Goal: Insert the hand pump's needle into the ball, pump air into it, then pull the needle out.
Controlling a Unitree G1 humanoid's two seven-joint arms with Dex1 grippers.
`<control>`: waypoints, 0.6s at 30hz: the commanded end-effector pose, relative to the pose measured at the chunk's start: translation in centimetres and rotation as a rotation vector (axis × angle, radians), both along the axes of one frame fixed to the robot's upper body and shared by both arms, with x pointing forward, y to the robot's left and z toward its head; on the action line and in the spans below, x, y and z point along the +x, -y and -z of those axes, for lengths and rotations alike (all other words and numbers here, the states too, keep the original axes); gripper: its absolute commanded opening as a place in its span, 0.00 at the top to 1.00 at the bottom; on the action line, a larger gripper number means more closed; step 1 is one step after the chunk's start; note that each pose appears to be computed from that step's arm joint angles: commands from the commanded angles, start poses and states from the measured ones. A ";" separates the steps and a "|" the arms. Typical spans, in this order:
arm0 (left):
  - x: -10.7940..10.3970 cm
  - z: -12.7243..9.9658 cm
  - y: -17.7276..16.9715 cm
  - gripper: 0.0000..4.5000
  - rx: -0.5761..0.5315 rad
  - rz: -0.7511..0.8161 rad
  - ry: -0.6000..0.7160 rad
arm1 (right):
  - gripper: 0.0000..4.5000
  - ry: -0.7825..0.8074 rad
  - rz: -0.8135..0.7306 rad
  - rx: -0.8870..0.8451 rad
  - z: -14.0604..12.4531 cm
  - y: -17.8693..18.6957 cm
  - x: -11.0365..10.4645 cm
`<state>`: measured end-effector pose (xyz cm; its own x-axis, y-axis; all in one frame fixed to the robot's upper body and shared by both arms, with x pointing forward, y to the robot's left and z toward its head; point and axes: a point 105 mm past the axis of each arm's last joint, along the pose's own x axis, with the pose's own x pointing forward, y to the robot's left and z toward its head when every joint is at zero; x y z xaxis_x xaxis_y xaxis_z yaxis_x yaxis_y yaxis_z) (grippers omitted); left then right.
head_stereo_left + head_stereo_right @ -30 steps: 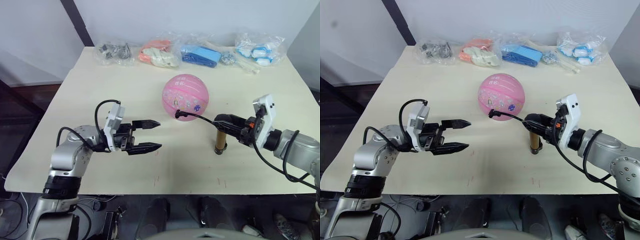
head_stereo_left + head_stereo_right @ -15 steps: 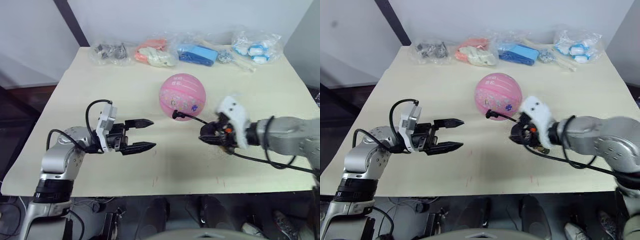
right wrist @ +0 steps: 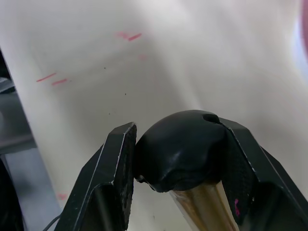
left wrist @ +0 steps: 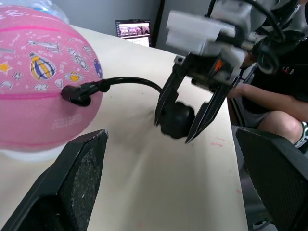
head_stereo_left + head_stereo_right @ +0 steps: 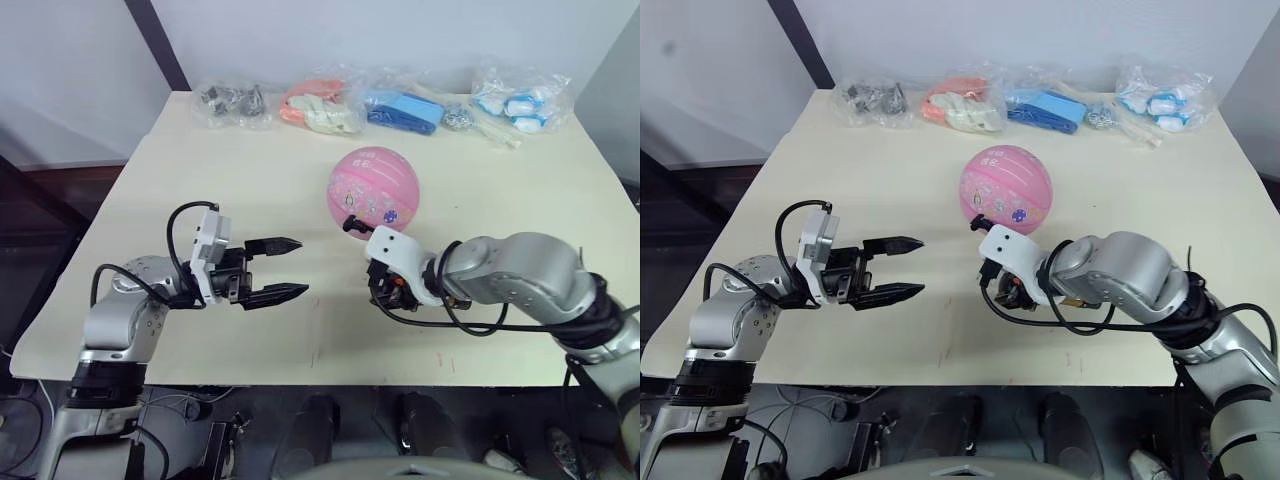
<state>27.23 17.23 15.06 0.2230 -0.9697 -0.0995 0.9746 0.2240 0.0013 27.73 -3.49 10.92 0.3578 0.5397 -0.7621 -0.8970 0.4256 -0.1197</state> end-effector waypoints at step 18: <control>0.5 0.8 -1.3 0.00 0.050 -0.023 0.035 | 0.01 -0.024 0.013 -0.016 1.9 2.7 -0.6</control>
<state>27.79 18.58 13.63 0.2593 -0.9548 -0.1453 0.9655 0.2602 0.0128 27.24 -6.57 6.73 0.3157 0.4629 -0.8283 -0.8860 0.4563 -0.0827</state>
